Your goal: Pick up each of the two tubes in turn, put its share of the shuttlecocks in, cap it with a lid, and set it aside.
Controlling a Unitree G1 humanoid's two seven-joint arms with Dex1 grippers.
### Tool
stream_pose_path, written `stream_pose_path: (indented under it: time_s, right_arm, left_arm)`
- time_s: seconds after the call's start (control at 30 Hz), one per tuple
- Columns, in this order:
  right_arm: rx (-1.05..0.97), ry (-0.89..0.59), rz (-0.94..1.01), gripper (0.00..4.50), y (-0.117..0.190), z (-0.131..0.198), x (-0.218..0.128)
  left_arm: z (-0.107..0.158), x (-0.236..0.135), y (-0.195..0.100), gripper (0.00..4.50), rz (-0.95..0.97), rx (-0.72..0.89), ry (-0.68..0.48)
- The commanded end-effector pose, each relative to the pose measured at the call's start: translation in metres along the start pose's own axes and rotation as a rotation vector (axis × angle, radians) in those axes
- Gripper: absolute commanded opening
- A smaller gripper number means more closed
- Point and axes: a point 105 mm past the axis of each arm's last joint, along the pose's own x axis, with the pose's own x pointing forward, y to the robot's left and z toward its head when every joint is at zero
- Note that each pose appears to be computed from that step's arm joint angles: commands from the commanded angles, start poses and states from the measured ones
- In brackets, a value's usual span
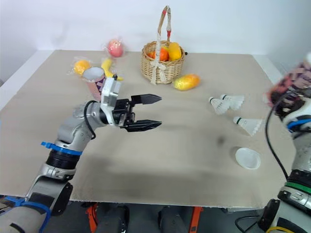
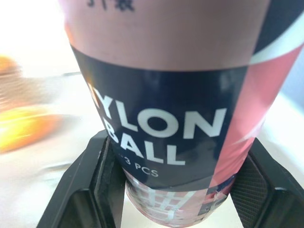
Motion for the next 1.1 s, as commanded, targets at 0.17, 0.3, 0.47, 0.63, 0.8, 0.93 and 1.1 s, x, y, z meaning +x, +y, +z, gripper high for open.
stream_pose_path:
  time_s: [0.17, 0.3, 0.47, 0.63, 0.8, 0.93, 1.1]
  right_arm:
    - [-0.074, 0.053, -0.211, 2.95, -0.039, -0.027, -0.003]
    - [-0.065, 0.086, -0.217, 2.95, -0.039, -0.045, -0.002]
    - [-0.062, 0.125, -0.224, 2.95, -0.041, -0.06, -0.003]
    - [0.017, 0.16, -0.208, 2.95, -0.04, -0.075, -0.005]
    - [0.043, 0.191, -0.21, 4.46, -0.044, -0.084, -0.012]
    - [0.062, 0.187, -0.16, 4.46, -0.039, -0.082, -0.014]
    - [0.073, 0.219, -0.093, 4.46, -0.039, -0.081, -0.024]
  left_arm:
    - [-0.023, 0.007, 0.028, 4.5, 0.143, 0.052, 0.112]
    - [-0.024, 0.009, 0.029, 4.5, 0.157, 0.044, 0.112]
    - [-0.022, 0.011, 0.027, 4.5, 0.163, 0.046, 0.107]
    - [-0.023, 0.012, 0.023, 4.5, 0.161, 0.051, 0.106]
    - [-0.025, 0.005, 0.019, 4.5, 0.166, 0.047, 0.117]
    - [-0.023, 0.005, 0.019, 4.5, 0.169, 0.045, 0.115]
    - [-0.02, 0.005, 0.017, 4.5, 0.162, 0.046, 0.11]
